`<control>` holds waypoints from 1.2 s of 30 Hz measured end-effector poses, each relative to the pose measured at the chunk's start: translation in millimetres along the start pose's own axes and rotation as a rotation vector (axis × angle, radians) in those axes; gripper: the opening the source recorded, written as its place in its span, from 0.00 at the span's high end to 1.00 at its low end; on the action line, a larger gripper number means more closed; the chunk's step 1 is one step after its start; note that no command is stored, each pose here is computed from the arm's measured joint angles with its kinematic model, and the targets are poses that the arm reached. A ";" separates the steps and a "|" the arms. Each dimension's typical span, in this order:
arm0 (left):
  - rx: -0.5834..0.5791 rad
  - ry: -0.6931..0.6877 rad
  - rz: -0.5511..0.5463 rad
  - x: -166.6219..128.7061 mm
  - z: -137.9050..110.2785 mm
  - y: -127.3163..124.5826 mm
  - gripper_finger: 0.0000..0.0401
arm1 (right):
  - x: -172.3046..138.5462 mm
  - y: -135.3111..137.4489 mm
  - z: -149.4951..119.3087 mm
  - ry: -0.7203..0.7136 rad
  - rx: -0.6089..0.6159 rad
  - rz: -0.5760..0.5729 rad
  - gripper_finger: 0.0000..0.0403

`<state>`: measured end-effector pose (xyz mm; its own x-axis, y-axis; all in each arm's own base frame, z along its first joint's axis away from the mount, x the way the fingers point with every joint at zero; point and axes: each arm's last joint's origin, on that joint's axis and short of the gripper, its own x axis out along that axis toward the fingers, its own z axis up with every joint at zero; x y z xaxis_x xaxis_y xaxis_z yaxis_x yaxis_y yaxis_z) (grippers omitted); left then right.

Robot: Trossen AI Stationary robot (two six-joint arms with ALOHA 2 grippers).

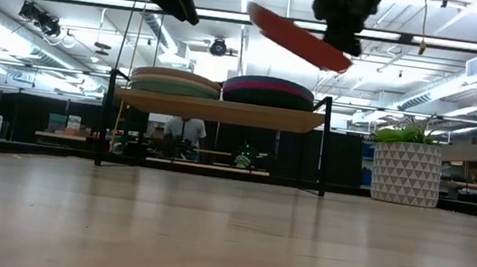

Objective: Place and stack plates onto a shelf
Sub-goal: Stack the orange plate on top of the blue plate on the shelf

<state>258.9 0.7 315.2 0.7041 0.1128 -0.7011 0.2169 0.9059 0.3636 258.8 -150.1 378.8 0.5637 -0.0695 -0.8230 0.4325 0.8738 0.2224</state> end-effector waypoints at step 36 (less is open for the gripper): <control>-0.154 0.057 -0.022 0.0 -5.4 -2.3 0.58 | 39.6 -123.2 51.9 -0.052 0.074 0.042 0.78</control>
<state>254.7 0.8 311.1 0.6601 0.1116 -0.7428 0.1223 0.9597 0.2530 264.3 -285.5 345.9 0.6174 -0.0601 -0.7843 0.4577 0.8384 0.2960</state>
